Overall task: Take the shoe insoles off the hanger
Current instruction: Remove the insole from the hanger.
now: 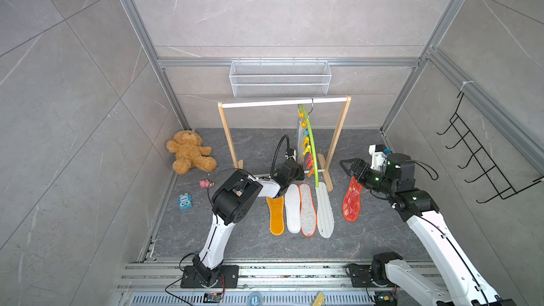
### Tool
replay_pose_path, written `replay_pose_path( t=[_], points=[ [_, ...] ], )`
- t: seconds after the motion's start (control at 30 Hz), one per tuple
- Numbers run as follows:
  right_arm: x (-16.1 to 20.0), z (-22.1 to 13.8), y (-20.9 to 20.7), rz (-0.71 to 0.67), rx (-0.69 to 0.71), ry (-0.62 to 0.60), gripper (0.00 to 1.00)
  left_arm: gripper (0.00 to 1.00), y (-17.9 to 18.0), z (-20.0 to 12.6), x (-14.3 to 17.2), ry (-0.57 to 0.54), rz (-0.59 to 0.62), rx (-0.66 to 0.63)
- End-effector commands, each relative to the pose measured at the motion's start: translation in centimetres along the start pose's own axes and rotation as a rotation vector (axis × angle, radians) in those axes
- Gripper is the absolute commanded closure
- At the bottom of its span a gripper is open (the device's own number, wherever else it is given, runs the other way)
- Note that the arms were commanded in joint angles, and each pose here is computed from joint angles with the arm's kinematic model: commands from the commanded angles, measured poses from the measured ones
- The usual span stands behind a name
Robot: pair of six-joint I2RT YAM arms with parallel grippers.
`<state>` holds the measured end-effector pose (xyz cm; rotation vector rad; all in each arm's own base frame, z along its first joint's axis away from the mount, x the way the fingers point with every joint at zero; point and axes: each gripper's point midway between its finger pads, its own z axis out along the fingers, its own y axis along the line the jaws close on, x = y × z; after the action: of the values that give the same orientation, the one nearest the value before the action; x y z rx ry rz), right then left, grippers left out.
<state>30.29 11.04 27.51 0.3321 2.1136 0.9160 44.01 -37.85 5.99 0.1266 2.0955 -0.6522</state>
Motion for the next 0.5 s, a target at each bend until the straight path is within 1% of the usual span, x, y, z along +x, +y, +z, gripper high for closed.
replay_pose_path(
  t=[0.0, 0.13, 0.33, 0.47],
  points=[
    [-0.1, -0.1, 0.3, 0.008, -0.027, -0.009, 0.17, 0.79, -0.7, -0.8, -2.0, -0.062, 0.009, 0.005],
    [0.0, 0.0, 0.3, 0.011, -0.028, -0.008, 0.17, 0.88, -0.4, -1.6, -2.6, -0.080, 0.019, -0.008],
    [0.0, 0.3, 0.6, 0.031, -0.055, -0.004, 0.18, 0.97, 0.2, -3.0, -3.5, -0.102, 0.025, -0.029],
    [-0.1, 0.8, 0.9, 0.056, -0.083, 0.002, 0.18, 1.00, 1.0, -3.8, -4.2, -0.120, 0.012, -0.042]
  ],
)
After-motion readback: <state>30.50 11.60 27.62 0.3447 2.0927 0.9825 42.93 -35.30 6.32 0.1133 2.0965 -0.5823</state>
